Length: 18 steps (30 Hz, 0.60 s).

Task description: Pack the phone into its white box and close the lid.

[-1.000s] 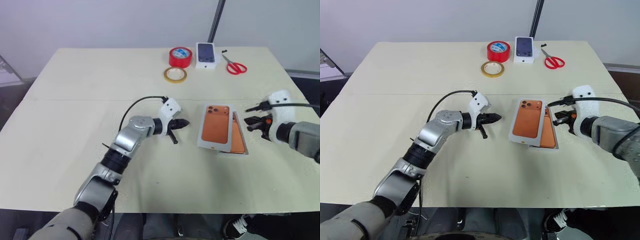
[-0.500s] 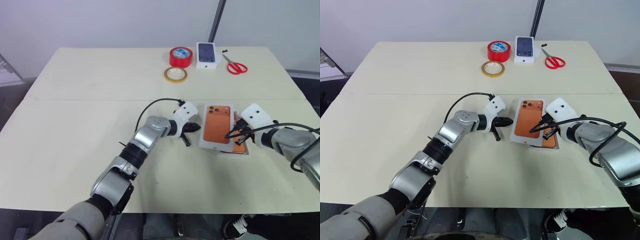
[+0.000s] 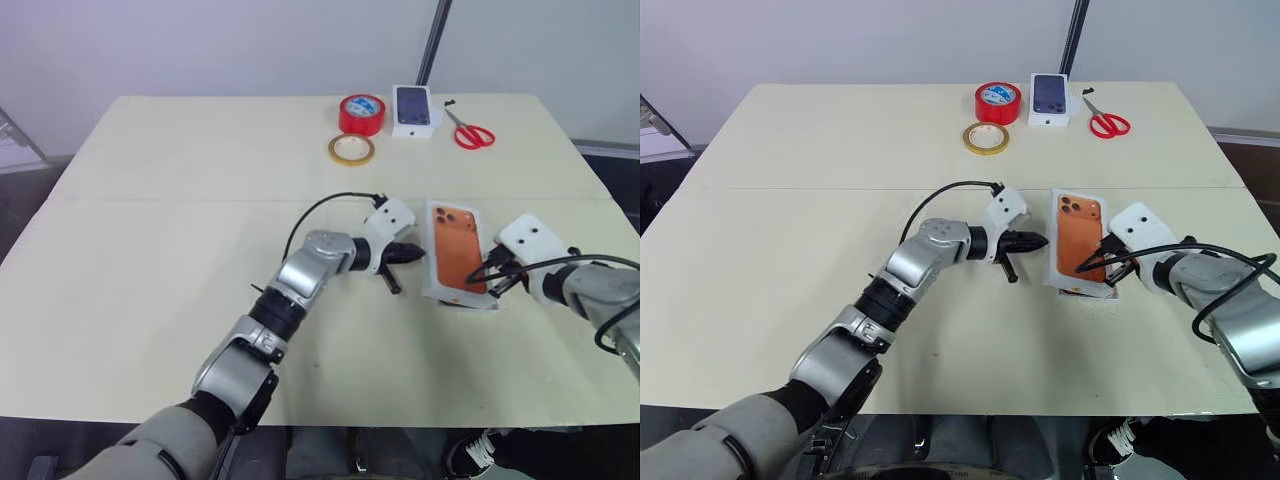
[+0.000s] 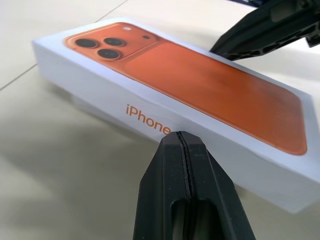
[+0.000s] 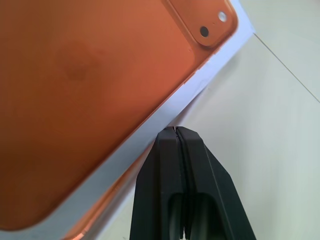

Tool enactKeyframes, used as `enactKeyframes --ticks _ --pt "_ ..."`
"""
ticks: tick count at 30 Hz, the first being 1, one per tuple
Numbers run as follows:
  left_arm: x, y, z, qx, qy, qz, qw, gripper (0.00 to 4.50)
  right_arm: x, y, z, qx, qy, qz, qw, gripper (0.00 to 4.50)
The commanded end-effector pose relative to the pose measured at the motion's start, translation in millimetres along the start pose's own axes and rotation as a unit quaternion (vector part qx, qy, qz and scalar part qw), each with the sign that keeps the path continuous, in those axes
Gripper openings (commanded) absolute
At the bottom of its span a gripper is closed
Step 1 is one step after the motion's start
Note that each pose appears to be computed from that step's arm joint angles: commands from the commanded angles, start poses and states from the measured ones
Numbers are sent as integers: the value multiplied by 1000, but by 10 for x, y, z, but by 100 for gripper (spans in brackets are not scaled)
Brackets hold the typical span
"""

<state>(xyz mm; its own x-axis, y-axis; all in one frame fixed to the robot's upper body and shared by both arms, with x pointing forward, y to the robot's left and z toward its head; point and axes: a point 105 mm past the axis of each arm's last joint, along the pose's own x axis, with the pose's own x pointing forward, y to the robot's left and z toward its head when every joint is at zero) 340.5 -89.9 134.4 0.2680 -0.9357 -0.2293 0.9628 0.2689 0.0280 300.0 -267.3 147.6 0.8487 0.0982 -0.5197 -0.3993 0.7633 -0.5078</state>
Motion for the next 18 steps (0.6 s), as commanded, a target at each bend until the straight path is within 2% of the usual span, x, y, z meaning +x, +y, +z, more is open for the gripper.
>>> enactKeyframes --ticks 1,13,18 --pt "82 -189 162 15 -23 -36 999 0 -73 -1 115 -12 -25 -3 1000 3" --pt "146 -185 26 -4 5 -37 999 0 -82 -45 15 -1 -12 -17 1000 3" --pt "143 -192 -28 -6 14 -39 999 0 -115 -10 90 5 -27 -5 1000 3"
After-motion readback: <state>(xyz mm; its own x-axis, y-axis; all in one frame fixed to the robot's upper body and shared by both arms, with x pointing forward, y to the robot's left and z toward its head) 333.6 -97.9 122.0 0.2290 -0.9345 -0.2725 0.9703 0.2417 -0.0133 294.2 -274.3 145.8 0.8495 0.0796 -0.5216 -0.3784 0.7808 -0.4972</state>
